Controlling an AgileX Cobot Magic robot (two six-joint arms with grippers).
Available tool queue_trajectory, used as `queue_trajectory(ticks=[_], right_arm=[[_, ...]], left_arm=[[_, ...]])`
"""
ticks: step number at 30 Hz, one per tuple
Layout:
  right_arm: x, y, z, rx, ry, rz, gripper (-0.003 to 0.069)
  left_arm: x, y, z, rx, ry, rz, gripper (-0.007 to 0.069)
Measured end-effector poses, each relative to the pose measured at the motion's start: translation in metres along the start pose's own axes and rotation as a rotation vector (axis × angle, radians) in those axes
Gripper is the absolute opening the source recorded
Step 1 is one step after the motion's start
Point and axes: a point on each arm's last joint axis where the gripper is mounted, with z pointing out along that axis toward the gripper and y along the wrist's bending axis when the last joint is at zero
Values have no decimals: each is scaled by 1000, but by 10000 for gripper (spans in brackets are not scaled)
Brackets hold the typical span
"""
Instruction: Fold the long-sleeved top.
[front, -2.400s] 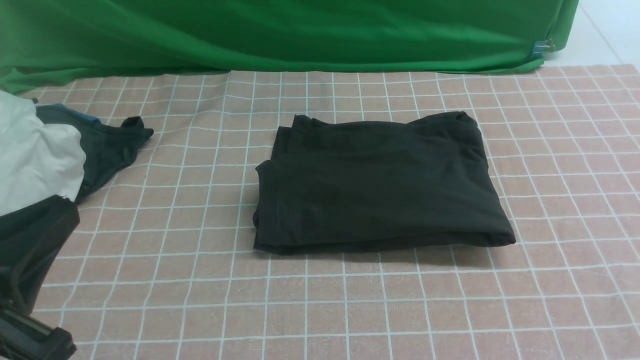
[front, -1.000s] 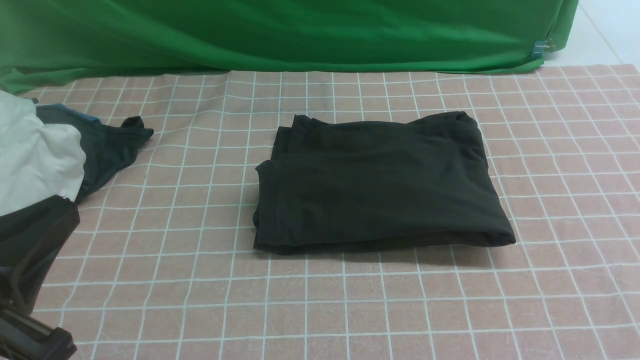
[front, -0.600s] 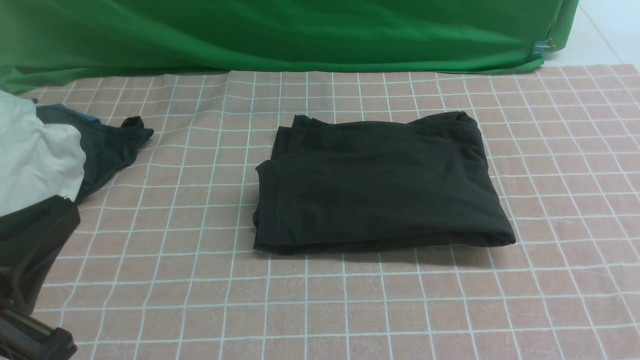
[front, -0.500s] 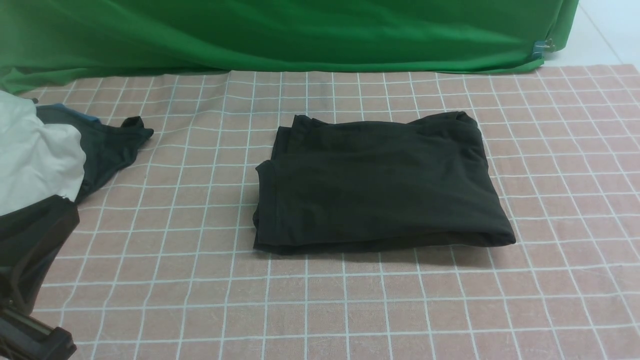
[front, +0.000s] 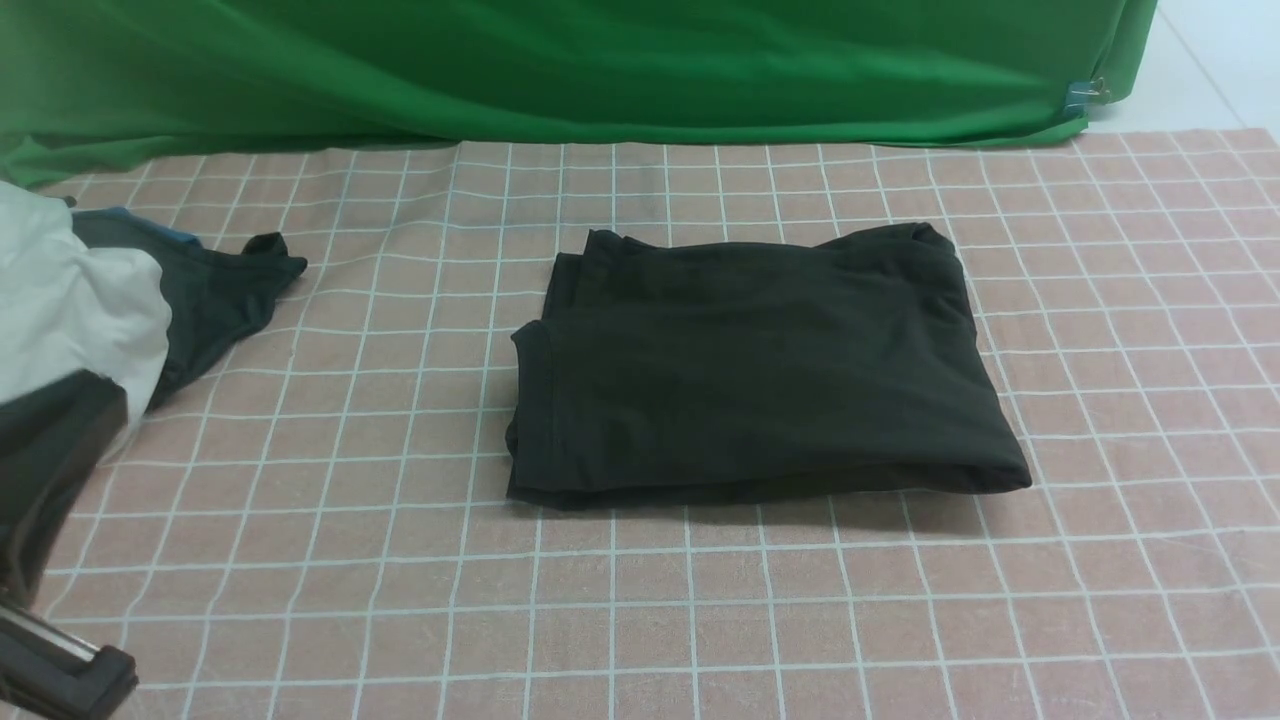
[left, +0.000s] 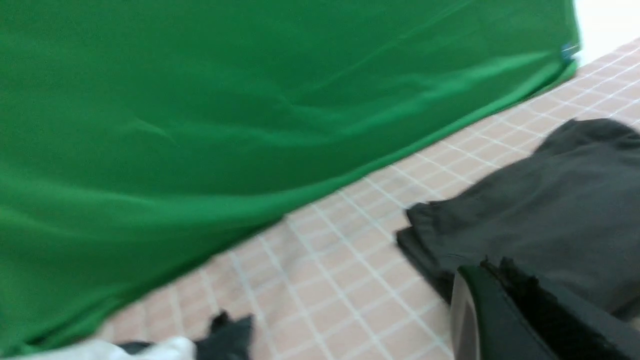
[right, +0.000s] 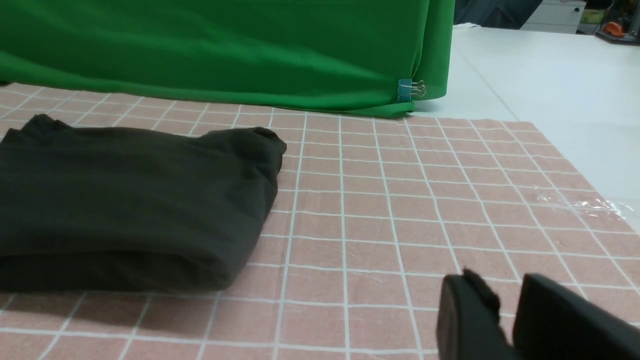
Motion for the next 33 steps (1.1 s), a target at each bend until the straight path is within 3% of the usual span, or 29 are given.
queue_trajectory(ticks=[10, 16, 25, 33], right_arm=[[0, 0, 0, 0, 0, 0, 200], [0, 0, 0, 0, 0, 0, 211], [0, 0, 0, 0, 0, 1, 236], [0, 0, 0, 0, 0, 1, 237]], left_arm=[[35, 1, -6, -224, -49, 38, 18], [69, -8, -18, -335, -1, -187, 18], [101, -23, -20, -342, 77, -335, 18], [108, -31, -19, -253, 138, -358, 18]])
